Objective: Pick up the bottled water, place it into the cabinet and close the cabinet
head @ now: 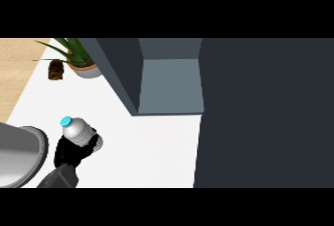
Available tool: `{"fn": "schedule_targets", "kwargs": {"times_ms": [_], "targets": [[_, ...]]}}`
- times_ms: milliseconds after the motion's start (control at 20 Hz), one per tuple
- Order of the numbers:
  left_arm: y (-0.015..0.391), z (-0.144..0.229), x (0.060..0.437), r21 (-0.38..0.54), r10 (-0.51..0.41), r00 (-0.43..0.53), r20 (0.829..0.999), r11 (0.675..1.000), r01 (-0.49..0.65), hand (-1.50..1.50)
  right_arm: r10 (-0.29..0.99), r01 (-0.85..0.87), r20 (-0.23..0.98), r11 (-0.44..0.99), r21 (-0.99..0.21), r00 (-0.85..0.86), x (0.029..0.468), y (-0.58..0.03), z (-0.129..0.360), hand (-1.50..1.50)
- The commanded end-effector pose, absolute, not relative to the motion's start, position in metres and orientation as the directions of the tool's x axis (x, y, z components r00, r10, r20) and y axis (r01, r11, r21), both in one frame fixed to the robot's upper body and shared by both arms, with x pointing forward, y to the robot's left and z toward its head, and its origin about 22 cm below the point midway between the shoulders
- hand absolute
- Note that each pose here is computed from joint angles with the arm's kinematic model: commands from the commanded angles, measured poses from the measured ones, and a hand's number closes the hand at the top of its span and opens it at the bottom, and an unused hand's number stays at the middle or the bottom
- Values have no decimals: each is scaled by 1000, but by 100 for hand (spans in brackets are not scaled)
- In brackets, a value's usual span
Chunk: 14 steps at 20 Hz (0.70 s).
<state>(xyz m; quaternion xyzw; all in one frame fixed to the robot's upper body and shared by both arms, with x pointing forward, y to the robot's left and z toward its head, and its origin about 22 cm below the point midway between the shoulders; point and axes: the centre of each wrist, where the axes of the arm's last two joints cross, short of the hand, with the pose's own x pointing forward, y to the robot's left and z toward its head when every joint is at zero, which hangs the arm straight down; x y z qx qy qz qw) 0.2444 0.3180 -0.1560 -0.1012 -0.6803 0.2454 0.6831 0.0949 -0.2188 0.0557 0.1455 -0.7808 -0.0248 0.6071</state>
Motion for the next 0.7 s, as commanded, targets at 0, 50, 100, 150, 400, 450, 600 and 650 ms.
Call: {"fn": "schedule_targets", "kwargs": {"times_ms": [0, 50, 100, 150, 400, 450, 600, 650], "targets": [[308, -163, 237, -489, 482, -79, 872, 858, -160, 150, -263, -193, 942, 955, 224, -208, 93, -218, 48, -150], [295, -158, 254, -481, 470, -101, 877, 859, -175, 150, -265, -196, 937, 955, 223, -226, 89, -220, 58, -150], [312, -155, 249, -482, 472, -97, 876, 858, -176, 150, -256, -182, 943, 959, 219, -214, 89, -220, 31, -150], [325, -156, 239, -482, 475, -83, 876, 868, -121, 150, -259, -184, 943, 957, 223, -210, 102, -227, 54, -150], [314, -162, 232, -478, 478, 8, 878, 878, 40, 150, -246, -187, 943, 961, 206, -224, 94, -217, 48, -150], [318, -155, 242, -490, 490, -11, 871, 871, 45, 150, -257, -191, 940, 957, 216, -225, 100, -204, 50, -150], [316, -153, 244, -529, 530, -26, 848, 848, 46, 150, -247, -176, 947, 961, 213, -205, 93, -220, 42, -150], [314, -158, 236, -531, 532, -19, 846, 846, 38, 150, -247, -174, 944, 962, 211, -218, 106, -234, 44, -150]]}}
